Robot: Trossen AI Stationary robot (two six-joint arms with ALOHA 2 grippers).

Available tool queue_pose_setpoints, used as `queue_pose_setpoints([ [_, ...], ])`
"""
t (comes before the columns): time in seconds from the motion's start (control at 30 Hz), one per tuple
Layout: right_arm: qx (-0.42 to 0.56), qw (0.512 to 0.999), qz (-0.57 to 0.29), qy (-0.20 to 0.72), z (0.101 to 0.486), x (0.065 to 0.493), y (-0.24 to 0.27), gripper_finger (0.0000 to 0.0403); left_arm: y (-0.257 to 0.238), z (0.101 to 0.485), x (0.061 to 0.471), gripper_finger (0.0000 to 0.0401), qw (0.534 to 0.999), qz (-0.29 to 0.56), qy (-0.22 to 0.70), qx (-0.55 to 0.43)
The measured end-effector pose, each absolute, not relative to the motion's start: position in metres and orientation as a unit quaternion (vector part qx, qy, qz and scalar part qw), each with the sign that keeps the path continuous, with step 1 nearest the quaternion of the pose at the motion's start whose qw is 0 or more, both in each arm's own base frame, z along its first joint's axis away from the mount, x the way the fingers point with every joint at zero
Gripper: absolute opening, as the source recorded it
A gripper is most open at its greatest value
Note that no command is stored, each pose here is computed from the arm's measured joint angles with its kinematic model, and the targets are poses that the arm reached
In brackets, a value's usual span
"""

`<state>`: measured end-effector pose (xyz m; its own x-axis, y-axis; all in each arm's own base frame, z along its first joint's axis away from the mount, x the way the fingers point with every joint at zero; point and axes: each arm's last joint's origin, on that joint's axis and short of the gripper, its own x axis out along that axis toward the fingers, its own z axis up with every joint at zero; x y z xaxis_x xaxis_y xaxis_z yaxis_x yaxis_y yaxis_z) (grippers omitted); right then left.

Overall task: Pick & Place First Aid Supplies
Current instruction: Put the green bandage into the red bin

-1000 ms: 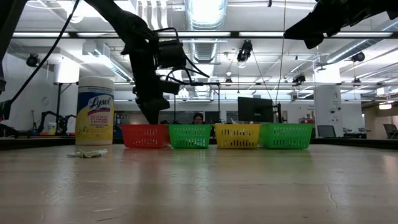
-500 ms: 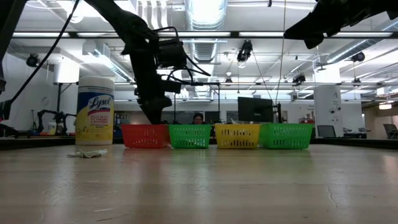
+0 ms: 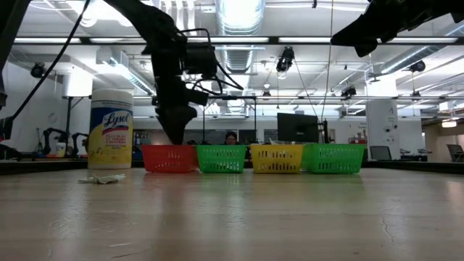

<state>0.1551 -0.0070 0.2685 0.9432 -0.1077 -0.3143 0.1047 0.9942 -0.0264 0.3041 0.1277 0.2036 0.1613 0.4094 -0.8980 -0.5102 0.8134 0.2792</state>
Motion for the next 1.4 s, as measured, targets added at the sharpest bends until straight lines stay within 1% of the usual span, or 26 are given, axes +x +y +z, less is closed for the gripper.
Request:
queue_pose_setpoints([
  [0.17,-0.005,0.986,-0.054,0.16,0.268,0.155,-0.007,0.0052,0.126,0.22,0.301,0.0197,0.735,0.298,0.608,-0.049],
  [0.3,-0.004,0.986,-0.054,0.16,0.268,0.155,-0.007,0.0052,0.122,0.235,0.302,0.0197,0.73,0.284,0.615,-0.084],
  [0.43,-0.004,0.986,-0.054,0.16,0.268,0.155,-0.007,0.0052,0.111,0.246,0.304,0.0197,0.729,0.237,0.625,-0.147],
  [0.6,-0.005,0.986,-0.054,0.16,0.268,0.155,-0.007,0.0052,0.087,0.248,0.309,0.0197,0.725,0.15,0.629,-0.237],
  [0.67,-0.005,0.986,-0.054,0.16,0.268,0.155,-0.007,0.0052,0.074,0.248,0.313,0.0197,0.726,0.118,0.633,-0.242],
  [0.77,-0.004,0.986,-0.054,0.16,0.268,0.155,-0.007,0.0052,0.052,0.248,0.317,0.0197,0.726,0.1,0.639,-0.234],
  [0.87,-0.005,0.986,-0.054,0.16,0.268,0.155,-0.007,0.0052,0.033,0.248,0.32,0.0197,0.718,0.109,0.641,-0.248],
  [1.03,-0.005,0.986,-0.054,0.16,0.268,0.155,-0.007,0.0052,0.007,0.247,0.322,0.0197,0.697,0.157,0.636,-0.292],
  [1.2,-0.005,0.986,-0.054,0.16,0.269,0.155,-0.007,0.0052,-0.01,0.247,0.327,0.0197,0.68,0.207,0.609,-0.352],
  [1.4,-0.004,0.986,-0.054,0.159,0.269,0.155,-0.007,0.0052,-0.024,0.247,0.33,0.0197,0.673,0.239,0.582,-0.39],
])
